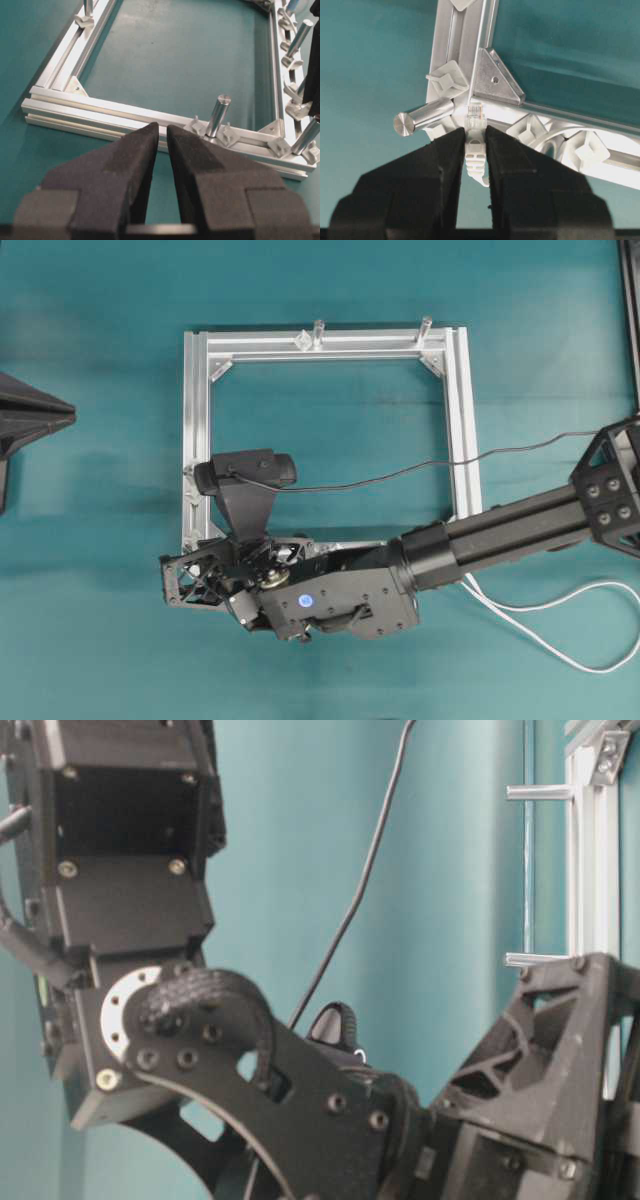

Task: Move the cable alternately left and right between 8 closely spaced pins so it hooks onto each one.

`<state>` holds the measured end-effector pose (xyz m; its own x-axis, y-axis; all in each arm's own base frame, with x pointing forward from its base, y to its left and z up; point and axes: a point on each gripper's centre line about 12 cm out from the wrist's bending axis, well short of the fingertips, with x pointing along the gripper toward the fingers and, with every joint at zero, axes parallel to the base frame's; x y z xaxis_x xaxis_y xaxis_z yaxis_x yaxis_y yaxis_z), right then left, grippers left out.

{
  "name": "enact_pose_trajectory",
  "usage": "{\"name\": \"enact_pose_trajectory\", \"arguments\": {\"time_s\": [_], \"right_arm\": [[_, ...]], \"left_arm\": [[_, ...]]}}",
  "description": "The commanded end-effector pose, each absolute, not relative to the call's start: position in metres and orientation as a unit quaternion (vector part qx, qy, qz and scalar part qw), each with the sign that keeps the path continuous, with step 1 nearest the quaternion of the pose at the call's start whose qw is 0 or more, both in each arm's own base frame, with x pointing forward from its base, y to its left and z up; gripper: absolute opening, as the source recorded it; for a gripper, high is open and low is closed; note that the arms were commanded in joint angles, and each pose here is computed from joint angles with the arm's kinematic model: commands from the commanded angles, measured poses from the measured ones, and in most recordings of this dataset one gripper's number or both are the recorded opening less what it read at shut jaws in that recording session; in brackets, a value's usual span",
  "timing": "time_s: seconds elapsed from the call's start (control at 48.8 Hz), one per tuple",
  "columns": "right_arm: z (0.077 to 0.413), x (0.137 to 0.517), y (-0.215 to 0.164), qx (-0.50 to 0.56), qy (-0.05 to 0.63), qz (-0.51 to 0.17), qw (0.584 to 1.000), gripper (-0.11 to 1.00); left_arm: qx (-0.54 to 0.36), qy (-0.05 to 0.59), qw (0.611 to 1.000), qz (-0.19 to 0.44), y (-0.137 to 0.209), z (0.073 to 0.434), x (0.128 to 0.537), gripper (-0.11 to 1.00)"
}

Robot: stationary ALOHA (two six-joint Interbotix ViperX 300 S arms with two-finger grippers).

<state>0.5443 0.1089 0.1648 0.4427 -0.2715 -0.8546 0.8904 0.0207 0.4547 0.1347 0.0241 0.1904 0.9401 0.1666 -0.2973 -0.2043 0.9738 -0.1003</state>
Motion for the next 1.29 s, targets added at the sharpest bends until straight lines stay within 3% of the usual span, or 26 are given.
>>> {"name": "enact_pose_trajectory", "arguments": {"time_s": [0.0,0.655,1.065,1.27], "right_arm": [[0.184,0.547,0.113,0.552,0.276,-0.428,0.660,0.15],[0.186,0.547,0.116,0.554,0.276,-0.425,0.661,0.15],[0.186,0.537,0.170,0.573,0.299,-0.399,0.650,0.15],[0.183,0.540,0.179,0.583,0.295,-0.398,0.644,0.15]], "left_arm": [[-0.068,0.139,0.983,0.094,0.024,0.194,0.136,0.21],[-0.068,0.140,0.983,0.094,0.024,0.194,0.136,0.21],[-0.068,0.139,0.983,0.094,0.024,0.195,0.136,0.21],[-0.069,0.139,0.983,0.094,0.024,0.194,0.136,0.21]]}}
